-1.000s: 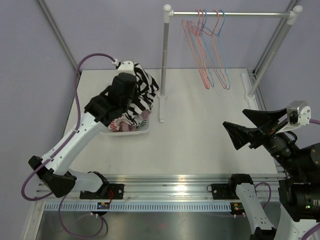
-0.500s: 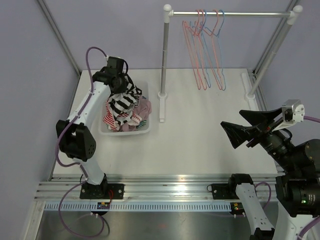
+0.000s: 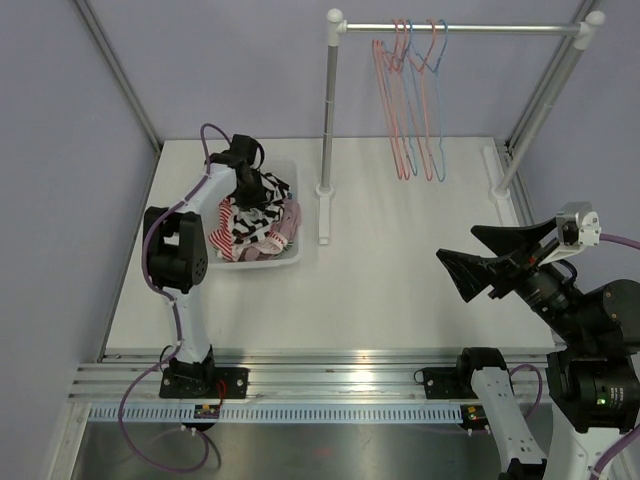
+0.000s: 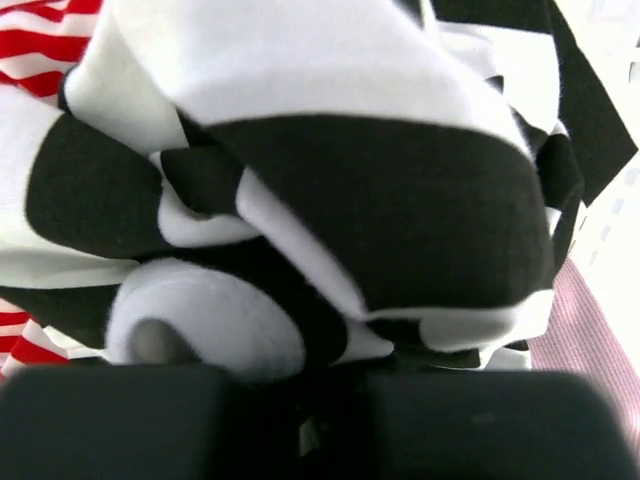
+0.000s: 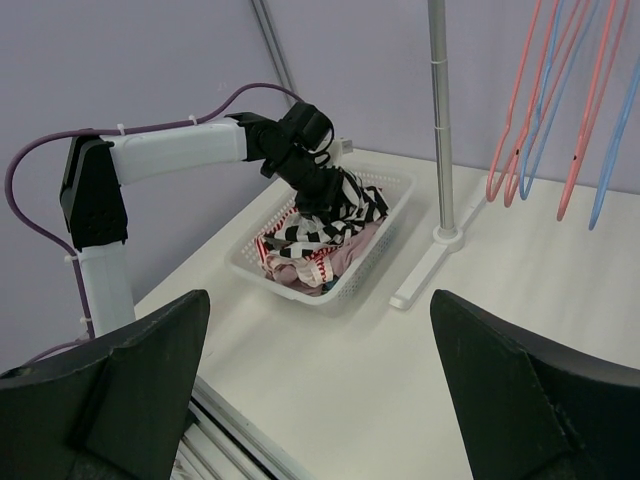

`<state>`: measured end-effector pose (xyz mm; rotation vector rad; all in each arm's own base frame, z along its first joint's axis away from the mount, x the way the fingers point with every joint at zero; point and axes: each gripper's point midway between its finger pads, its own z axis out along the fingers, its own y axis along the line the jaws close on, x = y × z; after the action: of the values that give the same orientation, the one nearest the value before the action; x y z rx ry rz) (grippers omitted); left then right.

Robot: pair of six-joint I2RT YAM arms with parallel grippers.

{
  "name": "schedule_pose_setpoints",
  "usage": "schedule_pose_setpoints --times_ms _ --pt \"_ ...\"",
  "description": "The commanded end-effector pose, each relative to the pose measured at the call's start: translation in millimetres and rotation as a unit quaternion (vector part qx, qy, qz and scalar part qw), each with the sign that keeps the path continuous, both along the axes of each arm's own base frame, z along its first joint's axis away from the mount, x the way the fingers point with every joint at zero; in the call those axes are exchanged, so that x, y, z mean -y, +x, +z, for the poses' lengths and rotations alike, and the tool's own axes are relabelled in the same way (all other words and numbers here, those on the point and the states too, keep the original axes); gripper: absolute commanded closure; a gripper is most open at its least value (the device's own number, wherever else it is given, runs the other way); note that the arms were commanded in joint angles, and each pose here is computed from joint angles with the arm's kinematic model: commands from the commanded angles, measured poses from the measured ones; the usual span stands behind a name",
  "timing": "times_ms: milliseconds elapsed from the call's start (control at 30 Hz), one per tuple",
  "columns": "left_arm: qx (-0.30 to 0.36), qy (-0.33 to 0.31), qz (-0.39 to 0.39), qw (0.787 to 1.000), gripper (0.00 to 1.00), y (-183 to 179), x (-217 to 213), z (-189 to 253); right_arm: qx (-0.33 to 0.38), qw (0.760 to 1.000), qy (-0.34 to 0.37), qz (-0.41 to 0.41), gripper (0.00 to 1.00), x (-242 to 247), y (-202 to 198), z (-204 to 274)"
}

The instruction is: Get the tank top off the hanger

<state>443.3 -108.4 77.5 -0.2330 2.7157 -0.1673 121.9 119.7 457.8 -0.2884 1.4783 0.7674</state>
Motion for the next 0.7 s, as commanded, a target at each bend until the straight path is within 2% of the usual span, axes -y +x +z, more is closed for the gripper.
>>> schedule_pose_setpoints --times_ms 0,100,133,233,333,367,500,567,600,633,667 --pt "-0.022 -0.001 -0.006 1.0 0.7 -17 -1 0 0.016 1.0 -0.005 0.012 0.01 -3 -6 5" --pt "0.014 -0.003 -0.003 1.0 0.46 -14 -5 40 0.013 1.0 -0.005 0.013 0.0 -3 -5 4" --pt "0.018 -0.004 -0.003 1.0 0.31 -17 -6 51 0.013 1.0 -0.005 0.013 0.0 -3 -5 4" --pt "0.074 0.005 0.009 0.997 0.16 -17 -16 100 0.009 1.0 -0.008 0.008 0.01 -2 -2 1" --pt "0.131 -0.038 -0.006 0.991 0.09 -24 -12 148 0.004 1.0 -0.015 0.002 0.01 0 3 -5" --pt "0.146 -0.047 -0.013 0.988 0.01 -25 -11 162 -0.002 1.0 -0.016 -0.002 0.01 1 6 -9" --pt "0.219 -0.043 -0.019 0.974 0.01 -48 -19 220 -0.051 0.997 -0.015 -0.051 0.0 15 25 -28" --pt "0.269 -0.031 -0.012 0.963 0.01 -69 -30 254 -0.071 0.992 -0.016 -0.104 0.01 31 39 -37" --pt "0.281 -0.02 -0.005 0.96 0.01 -74 -36 255 -0.085 0.986 -0.02 -0.142 0.01 43 45 -45" --pt "0.319 -0.017 0.003 0.947 0.01 -93 -44 279 -0.094 0.983 -0.023 -0.157 0.01 49 49 -49" --pt "0.334 -0.005 0.015 0.943 0.01 -101 -52 284 -0.099 0.981 -0.03 -0.166 0.01 52 51 -53"
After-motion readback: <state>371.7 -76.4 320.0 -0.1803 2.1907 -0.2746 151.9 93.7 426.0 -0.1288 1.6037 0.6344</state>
